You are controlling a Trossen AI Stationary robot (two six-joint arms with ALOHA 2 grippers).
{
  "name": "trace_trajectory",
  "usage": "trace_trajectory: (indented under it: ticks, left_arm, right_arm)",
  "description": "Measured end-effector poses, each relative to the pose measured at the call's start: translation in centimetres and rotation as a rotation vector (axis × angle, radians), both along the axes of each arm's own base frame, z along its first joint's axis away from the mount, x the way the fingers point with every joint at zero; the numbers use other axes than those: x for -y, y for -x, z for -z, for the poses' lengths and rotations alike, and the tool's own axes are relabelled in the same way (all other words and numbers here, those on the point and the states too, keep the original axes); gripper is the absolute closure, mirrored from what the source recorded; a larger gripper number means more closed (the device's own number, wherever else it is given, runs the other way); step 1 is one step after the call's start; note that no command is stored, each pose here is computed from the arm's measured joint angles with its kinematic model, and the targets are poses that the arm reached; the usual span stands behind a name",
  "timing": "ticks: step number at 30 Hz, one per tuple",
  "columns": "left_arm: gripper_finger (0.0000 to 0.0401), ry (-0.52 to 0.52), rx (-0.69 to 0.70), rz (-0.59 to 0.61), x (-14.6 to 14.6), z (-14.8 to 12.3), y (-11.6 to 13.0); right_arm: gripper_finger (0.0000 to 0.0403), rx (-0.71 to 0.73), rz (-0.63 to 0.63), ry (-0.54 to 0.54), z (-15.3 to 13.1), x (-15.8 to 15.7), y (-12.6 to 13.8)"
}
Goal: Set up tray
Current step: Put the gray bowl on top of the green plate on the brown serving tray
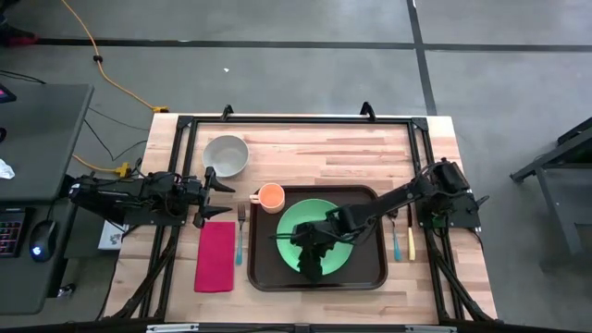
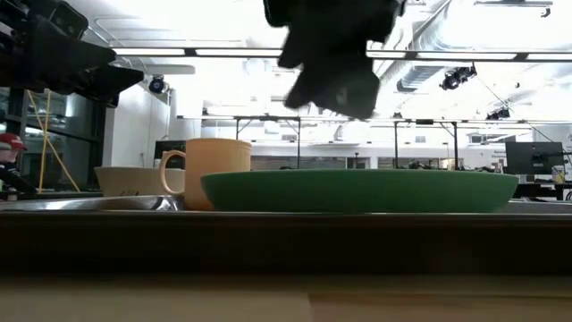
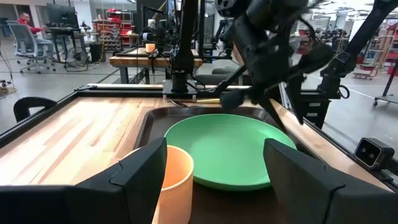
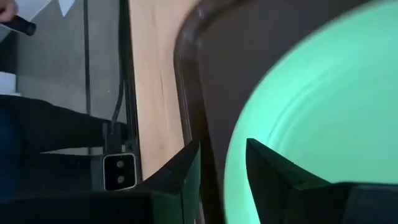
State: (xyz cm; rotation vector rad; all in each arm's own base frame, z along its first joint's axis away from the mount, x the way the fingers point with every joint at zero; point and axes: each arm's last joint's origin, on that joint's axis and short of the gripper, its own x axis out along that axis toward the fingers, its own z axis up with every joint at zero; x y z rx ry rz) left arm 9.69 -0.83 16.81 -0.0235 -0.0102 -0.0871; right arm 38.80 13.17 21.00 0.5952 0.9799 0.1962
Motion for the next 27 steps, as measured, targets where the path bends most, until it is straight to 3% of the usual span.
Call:
trace_trajectory:
  ticks: [7,14,27]
  left_arm:
    - [0.0103,0.0,0.0,0.0,0.0,0.0,0.0]
    - [0.0103,0.008,0.0,-0.01,0.0,0.0,0.0]
    - [0.0103,0.008,0.0,-0.012,0.0,0.0,0.0]
  right_arm:
    - [0.0313,0.13,0.013,0.231,-3.9,1.6,1.7]
    - [0.0323,0.042,0.109,0.493,-7.1,3.5,5.7]
    - [0.0325,-0.033,0.176,0.644,-12.1,6.1,12.7]
